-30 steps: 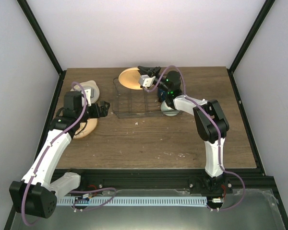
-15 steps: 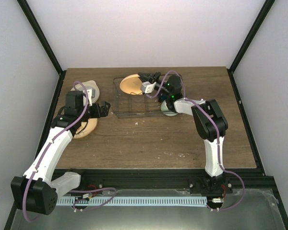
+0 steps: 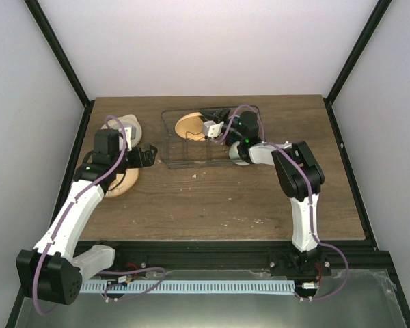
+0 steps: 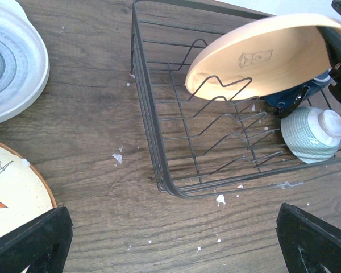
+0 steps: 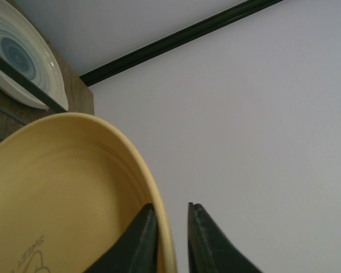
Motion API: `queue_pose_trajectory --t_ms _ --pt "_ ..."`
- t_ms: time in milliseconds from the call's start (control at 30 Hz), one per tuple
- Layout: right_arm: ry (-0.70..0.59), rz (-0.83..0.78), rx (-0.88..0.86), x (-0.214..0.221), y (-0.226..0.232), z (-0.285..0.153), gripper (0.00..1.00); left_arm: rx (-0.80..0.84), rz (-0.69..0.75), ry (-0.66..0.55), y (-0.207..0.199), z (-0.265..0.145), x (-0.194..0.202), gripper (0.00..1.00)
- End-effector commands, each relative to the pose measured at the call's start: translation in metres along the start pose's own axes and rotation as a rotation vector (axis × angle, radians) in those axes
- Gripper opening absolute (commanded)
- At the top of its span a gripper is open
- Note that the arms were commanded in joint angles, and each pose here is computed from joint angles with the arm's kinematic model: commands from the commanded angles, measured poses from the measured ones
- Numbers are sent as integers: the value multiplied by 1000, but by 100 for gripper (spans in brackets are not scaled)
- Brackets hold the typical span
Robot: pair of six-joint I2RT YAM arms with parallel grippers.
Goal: Load the mixed dishes into the dish rack
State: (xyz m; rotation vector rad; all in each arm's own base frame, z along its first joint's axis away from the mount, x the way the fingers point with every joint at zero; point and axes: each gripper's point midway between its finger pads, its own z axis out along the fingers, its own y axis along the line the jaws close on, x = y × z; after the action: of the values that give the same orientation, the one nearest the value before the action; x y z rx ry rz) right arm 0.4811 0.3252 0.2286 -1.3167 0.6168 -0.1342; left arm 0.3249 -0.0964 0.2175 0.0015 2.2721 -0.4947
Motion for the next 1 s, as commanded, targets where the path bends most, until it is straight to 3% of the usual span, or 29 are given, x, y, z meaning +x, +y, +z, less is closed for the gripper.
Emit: queue_pose_trajectory --t_ms 0,367,600,733,967 --pt "-39 8 37 -12 -11 -6 25 9 4 -16 -1 0 -6 100" --pt "-119 37 90 -53 -34 -22 57 13 -5 -23 -1 -2 -6 100" --pt "-28 70 236 -73 -81 -38 68 -41 -21 -49 9 -5 -14 100" --pt "100 250 266 -72 -113 -43 78 -65 -72 -63 22 -7 -27 100" --pt "285 766 244 -81 -142 -63 80 -213 -178 -28 81 -4 -45 100"
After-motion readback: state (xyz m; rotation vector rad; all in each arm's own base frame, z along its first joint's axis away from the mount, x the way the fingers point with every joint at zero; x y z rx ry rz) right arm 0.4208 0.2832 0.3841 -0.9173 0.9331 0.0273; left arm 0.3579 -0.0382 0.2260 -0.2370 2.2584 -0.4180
